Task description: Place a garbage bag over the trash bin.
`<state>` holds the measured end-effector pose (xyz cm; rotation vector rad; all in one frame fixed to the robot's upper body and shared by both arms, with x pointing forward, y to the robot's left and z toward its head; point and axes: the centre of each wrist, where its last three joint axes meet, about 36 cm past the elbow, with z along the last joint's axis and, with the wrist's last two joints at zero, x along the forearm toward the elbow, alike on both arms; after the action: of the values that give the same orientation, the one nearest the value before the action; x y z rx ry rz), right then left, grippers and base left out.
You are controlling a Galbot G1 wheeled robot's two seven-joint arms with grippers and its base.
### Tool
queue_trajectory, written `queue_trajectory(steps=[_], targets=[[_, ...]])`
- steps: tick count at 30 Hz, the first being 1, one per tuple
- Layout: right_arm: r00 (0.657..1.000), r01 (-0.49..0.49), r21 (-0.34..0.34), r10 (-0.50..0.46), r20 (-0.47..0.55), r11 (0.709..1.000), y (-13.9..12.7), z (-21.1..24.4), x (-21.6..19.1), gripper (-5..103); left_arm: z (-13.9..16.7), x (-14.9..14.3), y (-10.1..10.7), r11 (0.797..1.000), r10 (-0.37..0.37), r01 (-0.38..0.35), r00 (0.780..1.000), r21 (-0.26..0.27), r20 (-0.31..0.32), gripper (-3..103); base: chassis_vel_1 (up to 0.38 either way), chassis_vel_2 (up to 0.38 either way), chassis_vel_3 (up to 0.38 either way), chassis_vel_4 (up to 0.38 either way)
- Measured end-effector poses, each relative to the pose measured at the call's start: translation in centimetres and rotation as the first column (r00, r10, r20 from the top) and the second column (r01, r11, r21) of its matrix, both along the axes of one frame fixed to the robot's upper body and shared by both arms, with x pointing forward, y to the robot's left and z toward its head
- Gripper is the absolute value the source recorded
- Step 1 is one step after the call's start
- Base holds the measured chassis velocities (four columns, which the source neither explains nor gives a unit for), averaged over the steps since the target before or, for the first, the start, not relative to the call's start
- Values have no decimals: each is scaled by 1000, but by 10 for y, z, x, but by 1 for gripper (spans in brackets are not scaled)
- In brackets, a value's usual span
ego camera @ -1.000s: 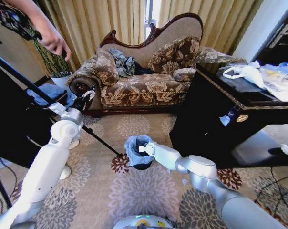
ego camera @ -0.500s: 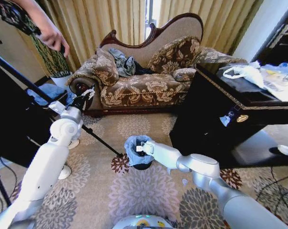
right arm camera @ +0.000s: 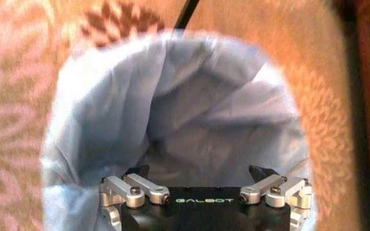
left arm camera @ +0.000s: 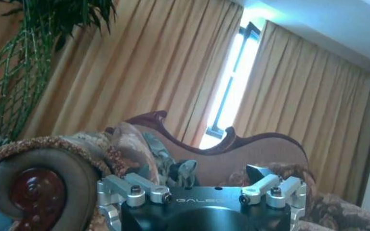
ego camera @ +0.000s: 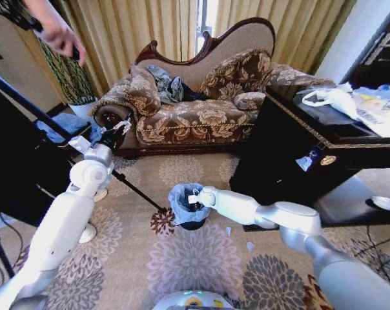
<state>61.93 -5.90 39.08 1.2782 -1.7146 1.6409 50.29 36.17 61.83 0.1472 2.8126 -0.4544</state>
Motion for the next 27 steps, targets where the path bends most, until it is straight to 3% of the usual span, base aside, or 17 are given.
queue_trajectory(steps=[6, 9, 10, 12, 14, 15, 18, 20, 21, 25, 26, 27], targets=[[1000, -5, 75, 5, 8, 997, -9, 41, -17, 100, 0, 0, -2, 1000, 0, 1, 1000, 17, -21, 100, 0, 0, 0, 0], [1000, 18, 168, -21, 17, 986, -20, 71, -32, 100, 1, -2, -4, 999, -3, 4, 999, 33, -35, 100, 0, 0, 0, 0], [1000, 18, 168, -21, 17, 986, -20, 71, -32, 100, 1, -2, -4, 999, -3, 4, 999, 33, -35, 100, 0, 0, 0, 0], [995, 86, 306, -97, 21, 948, -35, 100, -43, 100, 0, -4, -3, 999, -2, 5, 999, 48, -50, 100, 0, 0, 0, 0], [986, 145, 386, -168, 26, 911, -49, 119, -50, 100, -2, -5, -2, 998, -1, 5, 998, 61, -63, 100, 0, 0, 0, 0], [986, 145, 386, -168, 26, 911, -49, 119, -50, 100, -2, -5, -2, 998, -1, 5, 998, 61, -63, 100, 0, 0, 0, 0], [953, 229, 516, -297, 52, 825, -90, 148, -59, 100, -6, -9, -1, 995, 0, 10, 996, 98, -93, 100, 0, 0, 0, 0], [904, 314, 623, -426, 33, 716, -125, 169, -71, 100, -6, -13, -3, 991, -1, 16, 993, 131, -117, 100, 0, 0, 0, 0], [904, 314, 623, -426, 33, 716, -125, 169, -71, 100, -6, -13, -3, 991, -1, 16, 993, 131, -117, 100, 0, 0, 0, 0], [829, 400, 770, -555, -73, 497, -183, 190, -117, 100, -6, -25, -13, 986, 5, 20, 988, 166, -154, 100, 0, 0, 0, 0], [829, 400, 770, -555, -73, 497, -183, 190, -117, 100, -6, -25, -13, 986, 5, 20, 988, 166, -154, 100, 0, 0, 0, 0], [822, 417, 780, -560, -105, 467, -188, 186, -129, 100, -6, -28, -15, 986, 4, 23, 987, 168, -158, 100, 0, 0, 0, 0]])
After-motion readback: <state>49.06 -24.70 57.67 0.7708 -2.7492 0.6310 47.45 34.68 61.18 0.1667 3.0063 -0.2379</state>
